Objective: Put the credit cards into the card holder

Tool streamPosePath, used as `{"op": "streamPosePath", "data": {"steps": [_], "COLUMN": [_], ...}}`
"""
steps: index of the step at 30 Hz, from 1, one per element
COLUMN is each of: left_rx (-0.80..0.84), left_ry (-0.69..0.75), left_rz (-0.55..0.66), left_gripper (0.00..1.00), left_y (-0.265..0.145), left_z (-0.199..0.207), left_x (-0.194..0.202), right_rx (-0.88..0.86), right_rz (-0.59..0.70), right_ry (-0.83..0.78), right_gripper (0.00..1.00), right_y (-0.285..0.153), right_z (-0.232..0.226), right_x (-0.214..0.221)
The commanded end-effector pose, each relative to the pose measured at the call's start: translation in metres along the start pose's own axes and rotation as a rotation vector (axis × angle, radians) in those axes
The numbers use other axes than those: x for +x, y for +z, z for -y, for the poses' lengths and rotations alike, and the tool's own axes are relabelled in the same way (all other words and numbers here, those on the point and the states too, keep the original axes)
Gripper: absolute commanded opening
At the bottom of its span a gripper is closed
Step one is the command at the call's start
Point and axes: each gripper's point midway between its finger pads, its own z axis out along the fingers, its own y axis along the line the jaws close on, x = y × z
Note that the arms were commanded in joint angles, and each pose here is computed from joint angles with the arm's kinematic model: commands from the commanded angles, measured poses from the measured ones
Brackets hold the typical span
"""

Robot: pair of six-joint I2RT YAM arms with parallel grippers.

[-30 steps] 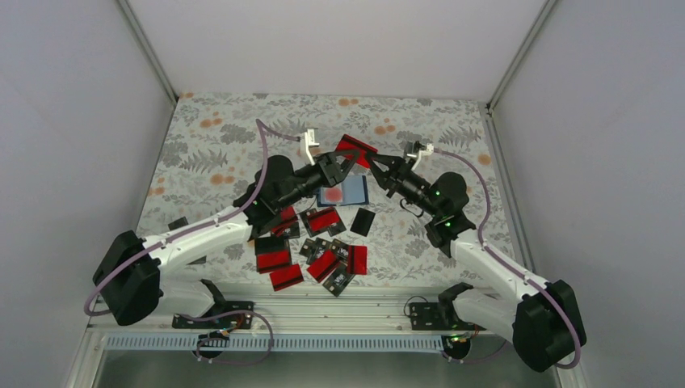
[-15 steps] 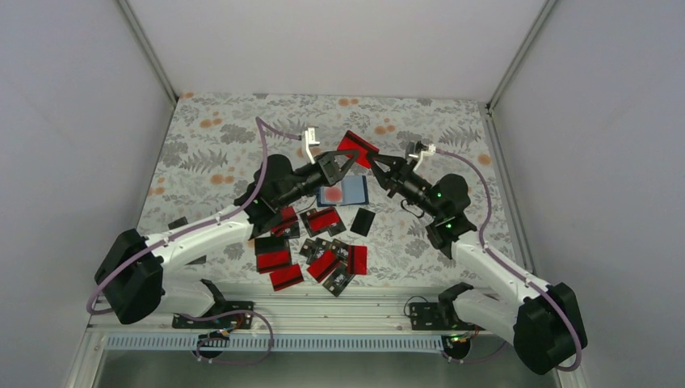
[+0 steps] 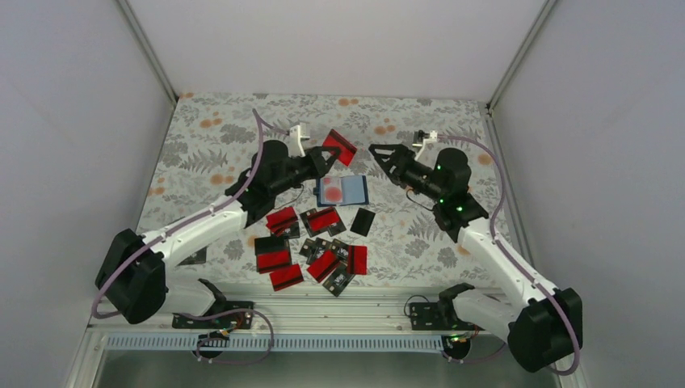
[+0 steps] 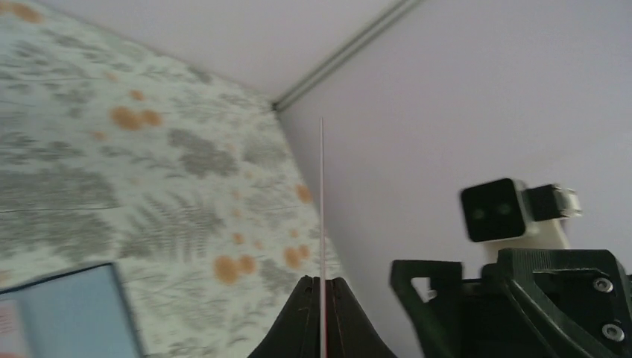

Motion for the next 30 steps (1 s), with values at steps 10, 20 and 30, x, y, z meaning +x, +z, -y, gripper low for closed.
{"op": "streamPosePath", "data": {"steps": [10,20,30], "left_rx": [-0.236,-0.216,-0.245], "left_ry": [-0.018,-0.068,-0.111], "left_rz": [-0.444,-0.553,-0.598], "left_gripper": [0.02,0.02,0.02], "left_y": [0.005,0.034,0.045], "left_z": [-0.160,-0.189,-0.210], "left_x": [0.057,0.073,0.086], "right_rx": [0.425,0.402,0.423], "right_rz": [-0.263,-0.423,-0.454], "right_ry": [-0.143,-0.038,0.002], "right_gripper": [0.42,0.27,0.19], "right_y": [0.003,0.037,0.045], "right_z": [0.183,0.248,0.273], "right_x": [-0.009,0.009,0.012]}}
